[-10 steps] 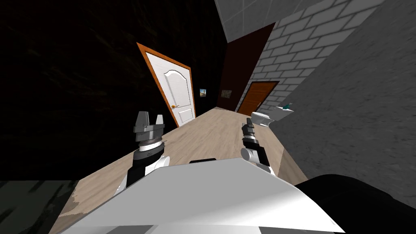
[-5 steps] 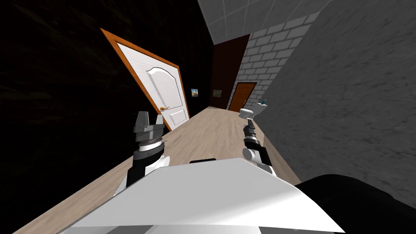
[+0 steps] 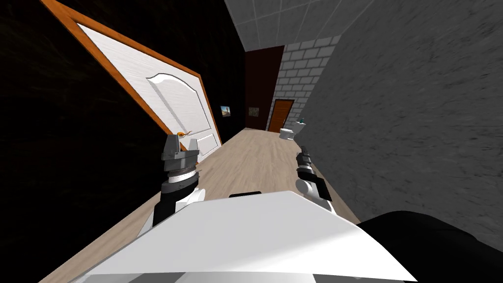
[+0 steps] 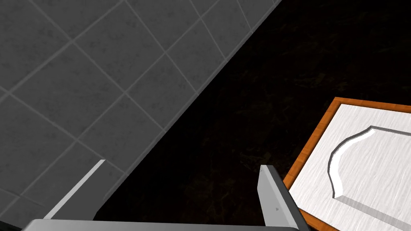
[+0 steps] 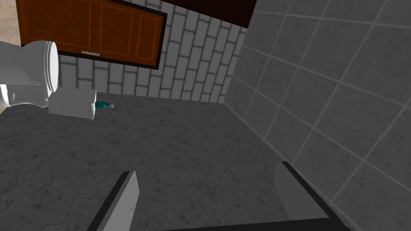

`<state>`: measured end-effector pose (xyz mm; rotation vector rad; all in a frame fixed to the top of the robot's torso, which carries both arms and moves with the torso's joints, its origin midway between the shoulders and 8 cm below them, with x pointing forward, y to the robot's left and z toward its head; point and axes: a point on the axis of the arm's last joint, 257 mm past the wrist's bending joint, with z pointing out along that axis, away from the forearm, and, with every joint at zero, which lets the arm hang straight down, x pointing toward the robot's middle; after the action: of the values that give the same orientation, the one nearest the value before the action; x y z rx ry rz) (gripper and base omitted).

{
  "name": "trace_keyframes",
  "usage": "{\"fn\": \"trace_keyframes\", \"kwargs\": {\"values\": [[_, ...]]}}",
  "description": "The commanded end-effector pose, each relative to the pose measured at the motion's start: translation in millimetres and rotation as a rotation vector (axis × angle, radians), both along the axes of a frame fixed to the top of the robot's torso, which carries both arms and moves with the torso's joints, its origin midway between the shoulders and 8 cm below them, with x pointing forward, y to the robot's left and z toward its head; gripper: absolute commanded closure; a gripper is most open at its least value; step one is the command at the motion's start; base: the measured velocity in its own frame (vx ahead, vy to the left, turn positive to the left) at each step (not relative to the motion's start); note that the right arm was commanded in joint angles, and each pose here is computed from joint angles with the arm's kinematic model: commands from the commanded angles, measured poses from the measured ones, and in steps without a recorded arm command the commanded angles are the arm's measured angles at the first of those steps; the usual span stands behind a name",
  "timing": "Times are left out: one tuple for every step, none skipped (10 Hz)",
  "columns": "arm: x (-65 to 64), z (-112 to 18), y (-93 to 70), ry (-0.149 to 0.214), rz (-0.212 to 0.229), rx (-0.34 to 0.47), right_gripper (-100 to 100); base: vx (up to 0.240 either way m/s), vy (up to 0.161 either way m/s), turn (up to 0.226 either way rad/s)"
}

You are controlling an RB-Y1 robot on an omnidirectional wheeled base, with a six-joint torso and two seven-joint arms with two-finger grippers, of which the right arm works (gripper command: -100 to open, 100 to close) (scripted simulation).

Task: Pull the door open

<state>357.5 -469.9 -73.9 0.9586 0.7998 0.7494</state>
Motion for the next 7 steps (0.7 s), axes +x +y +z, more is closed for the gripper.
{"fn": "trace_keyframes", "kwargs": {"values": [[0.0,-5.2,-7.8,0.014,-0.013,0.004,-100,-0.037,0.096,-0.302],[-0.8,-9.1,-13.9,0.026,-0.023,0.008,-100,-0.036,0.083,-0.305],[-1.7,-13.0,-19.9,0.037,-0.034,0.012,-100,-0.05,0.095,-0.429],[-2.2,-15.1,-23.1,0.043,-0.039,0.015,-100,-0.053,0.092,-0.23],[-3.4,-19.6,-29.7,0.055,-0.051,0.02,-100,-0.042,0.085,-0.289],[-4.7,-23.9,-36.2,0.068,-0.062,0.026,-100,-0.046,0.106,-0.387],[-5.3,-26.1,-39.4,0.074,-0.067,0.029,-100,-0.044,0.102,-0.231]]}}
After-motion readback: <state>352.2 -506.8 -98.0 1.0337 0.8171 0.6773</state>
